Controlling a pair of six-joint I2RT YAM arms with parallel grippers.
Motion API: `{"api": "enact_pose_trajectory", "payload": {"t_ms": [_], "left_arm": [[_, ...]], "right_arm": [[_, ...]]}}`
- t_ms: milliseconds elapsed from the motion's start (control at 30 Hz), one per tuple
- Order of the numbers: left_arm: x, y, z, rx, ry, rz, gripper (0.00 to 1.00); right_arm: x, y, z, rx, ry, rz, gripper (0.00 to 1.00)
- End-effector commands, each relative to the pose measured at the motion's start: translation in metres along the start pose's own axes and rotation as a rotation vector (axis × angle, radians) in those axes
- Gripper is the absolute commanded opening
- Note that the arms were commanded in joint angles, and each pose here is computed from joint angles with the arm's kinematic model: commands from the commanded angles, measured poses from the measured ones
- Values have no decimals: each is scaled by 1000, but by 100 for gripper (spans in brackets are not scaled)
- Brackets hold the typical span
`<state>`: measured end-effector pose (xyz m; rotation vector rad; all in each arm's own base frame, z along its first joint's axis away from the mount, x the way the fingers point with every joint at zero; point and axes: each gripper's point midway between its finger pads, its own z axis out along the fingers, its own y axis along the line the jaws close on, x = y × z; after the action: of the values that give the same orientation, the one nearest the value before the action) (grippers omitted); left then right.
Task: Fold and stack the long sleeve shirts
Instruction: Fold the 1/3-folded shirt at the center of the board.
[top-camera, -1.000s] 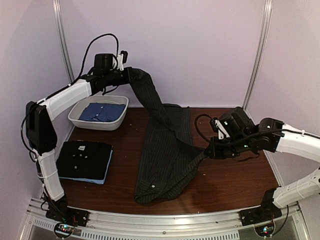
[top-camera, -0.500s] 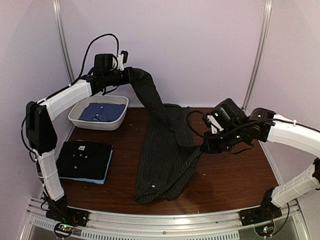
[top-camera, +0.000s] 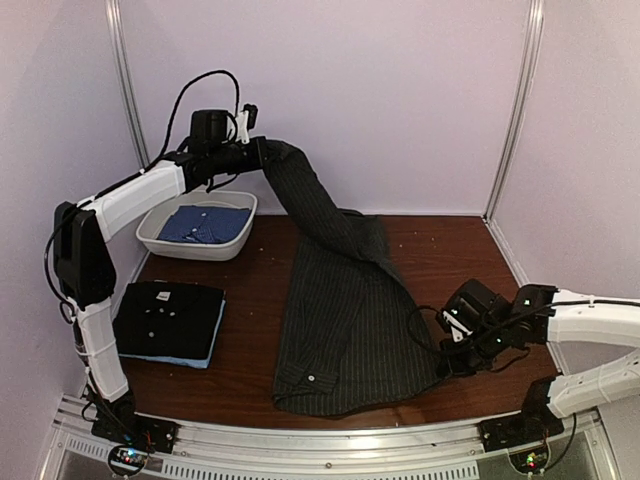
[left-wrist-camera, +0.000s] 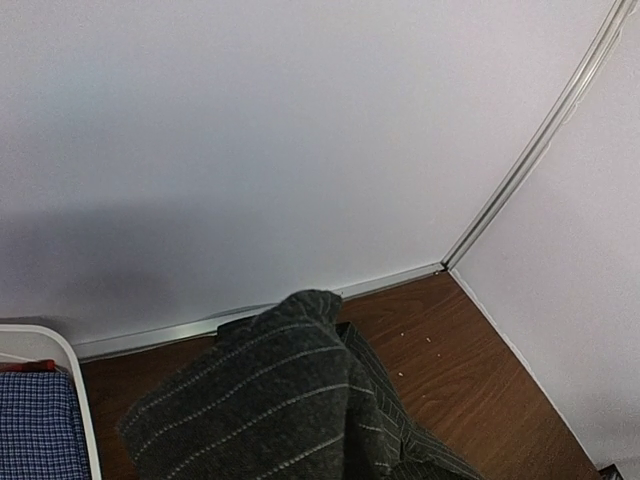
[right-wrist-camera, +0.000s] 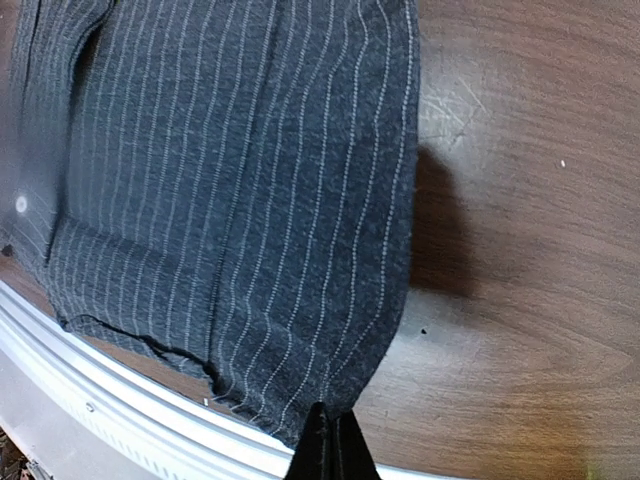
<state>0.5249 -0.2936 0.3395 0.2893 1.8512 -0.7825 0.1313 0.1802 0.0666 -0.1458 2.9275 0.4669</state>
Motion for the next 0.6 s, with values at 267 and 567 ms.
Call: {"api": "enact_pose_trajectory", "payload": {"t_ms": [267, 567], "left_arm": [[-28, -6, -3, -4, -76, 39, 2], [-66, -2, -18, -69, -150, 81, 2]], "right_arm": [[-43, 69, -17, -175, -105, -51, 0], [-26, 150, 15, -386, -33, -137, 0]]}}
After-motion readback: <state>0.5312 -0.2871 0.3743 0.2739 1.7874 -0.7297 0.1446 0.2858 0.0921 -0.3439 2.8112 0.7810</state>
